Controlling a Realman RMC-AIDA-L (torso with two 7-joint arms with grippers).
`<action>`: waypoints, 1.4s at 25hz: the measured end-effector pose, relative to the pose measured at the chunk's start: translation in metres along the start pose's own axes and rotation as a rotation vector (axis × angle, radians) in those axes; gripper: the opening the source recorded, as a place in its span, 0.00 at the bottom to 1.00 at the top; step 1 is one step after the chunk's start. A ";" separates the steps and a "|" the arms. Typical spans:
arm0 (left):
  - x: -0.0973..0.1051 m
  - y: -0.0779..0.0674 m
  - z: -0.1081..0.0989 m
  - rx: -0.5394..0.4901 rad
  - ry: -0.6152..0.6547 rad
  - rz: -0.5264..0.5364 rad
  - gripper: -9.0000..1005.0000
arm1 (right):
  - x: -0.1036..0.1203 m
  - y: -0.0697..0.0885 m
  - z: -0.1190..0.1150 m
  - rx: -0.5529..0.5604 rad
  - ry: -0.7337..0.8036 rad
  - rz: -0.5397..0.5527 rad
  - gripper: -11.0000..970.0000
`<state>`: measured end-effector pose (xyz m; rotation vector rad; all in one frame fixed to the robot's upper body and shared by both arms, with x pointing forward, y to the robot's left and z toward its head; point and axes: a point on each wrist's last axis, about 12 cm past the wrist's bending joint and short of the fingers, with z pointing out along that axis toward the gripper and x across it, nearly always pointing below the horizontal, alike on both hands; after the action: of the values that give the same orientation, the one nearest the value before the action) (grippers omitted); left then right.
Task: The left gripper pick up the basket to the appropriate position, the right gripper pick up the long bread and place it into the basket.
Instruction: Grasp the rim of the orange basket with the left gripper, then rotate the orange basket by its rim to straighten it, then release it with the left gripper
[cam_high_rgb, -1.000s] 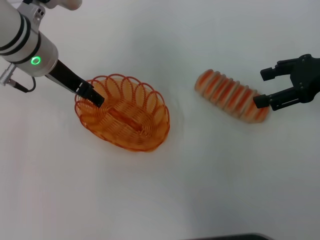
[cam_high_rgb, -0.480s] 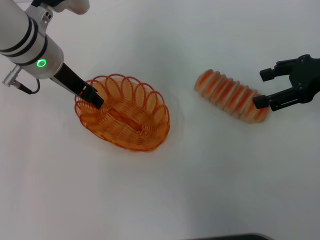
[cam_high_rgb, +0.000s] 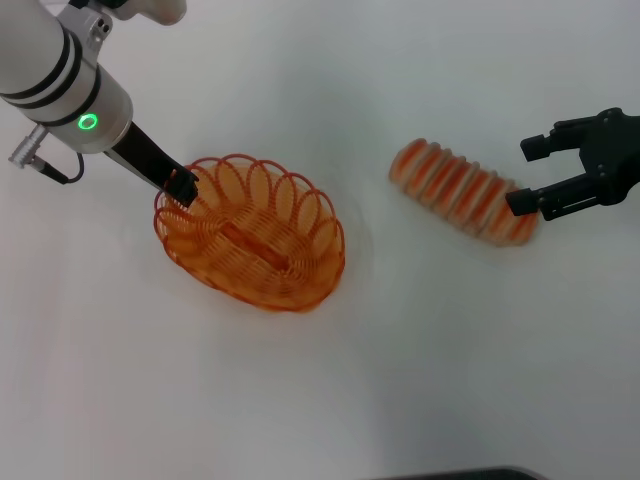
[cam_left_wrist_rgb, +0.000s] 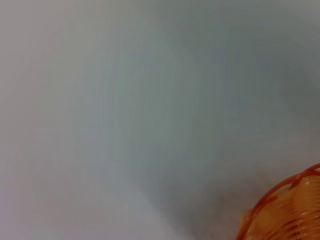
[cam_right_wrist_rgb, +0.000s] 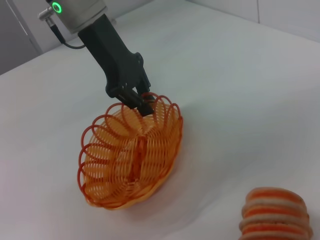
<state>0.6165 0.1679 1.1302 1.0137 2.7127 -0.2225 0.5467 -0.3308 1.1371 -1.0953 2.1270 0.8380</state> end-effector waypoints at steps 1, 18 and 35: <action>0.000 0.000 0.000 0.001 0.003 0.001 0.27 | 0.000 0.000 0.000 0.000 0.000 0.000 0.97; -0.004 -0.001 -0.025 0.065 0.029 -0.101 0.14 | -0.002 0.000 0.000 -0.004 -0.002 -0.005 0.97; -0.008 0.003 -0.040 0.176 -0.020 -0.298 0.10 | -0.018 -0.011 -0.001 0.063 -0.055 0.073 0.97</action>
<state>0.6172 0.1742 1.1709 0.6364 2.8559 -0.5283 0.5641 -0.3285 1.1480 -0.9570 2.1436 0.8187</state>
